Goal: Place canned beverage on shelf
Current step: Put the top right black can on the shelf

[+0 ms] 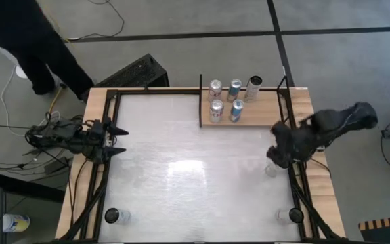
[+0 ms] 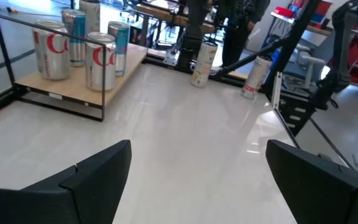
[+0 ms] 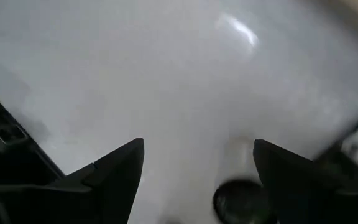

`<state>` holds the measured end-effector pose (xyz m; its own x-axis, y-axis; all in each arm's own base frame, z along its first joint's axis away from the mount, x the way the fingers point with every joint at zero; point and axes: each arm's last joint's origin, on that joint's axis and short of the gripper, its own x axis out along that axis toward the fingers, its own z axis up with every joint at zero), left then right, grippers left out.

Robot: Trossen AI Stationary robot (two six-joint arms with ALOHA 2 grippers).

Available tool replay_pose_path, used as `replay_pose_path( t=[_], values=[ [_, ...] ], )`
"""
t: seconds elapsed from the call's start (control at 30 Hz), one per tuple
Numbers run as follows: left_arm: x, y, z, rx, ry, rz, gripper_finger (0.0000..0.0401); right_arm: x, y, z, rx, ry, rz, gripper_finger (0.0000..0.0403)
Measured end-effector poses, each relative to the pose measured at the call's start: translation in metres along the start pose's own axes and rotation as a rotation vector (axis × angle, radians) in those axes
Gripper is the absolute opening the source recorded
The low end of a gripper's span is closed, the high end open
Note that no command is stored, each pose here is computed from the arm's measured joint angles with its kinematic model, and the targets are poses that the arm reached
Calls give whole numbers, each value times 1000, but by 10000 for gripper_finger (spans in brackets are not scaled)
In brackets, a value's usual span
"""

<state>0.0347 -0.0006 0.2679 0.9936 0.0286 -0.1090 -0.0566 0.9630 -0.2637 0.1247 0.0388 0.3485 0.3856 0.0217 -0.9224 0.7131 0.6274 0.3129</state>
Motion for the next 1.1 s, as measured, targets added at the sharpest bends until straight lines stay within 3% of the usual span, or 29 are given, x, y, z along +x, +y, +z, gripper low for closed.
replay_pose_path(
  t=[0.23,0.67,1.1],
  values=[
    [0,-1,0,11,4,-20,357,16,16,-34,50,113,-217,326],
    [0,-1,0,11,2,-20,357,26,28,-46,6,147,-262,326],
    [0,-1,0,12,2,-20,357,34,12,-42,-138,171,-279,326]
  ],
)
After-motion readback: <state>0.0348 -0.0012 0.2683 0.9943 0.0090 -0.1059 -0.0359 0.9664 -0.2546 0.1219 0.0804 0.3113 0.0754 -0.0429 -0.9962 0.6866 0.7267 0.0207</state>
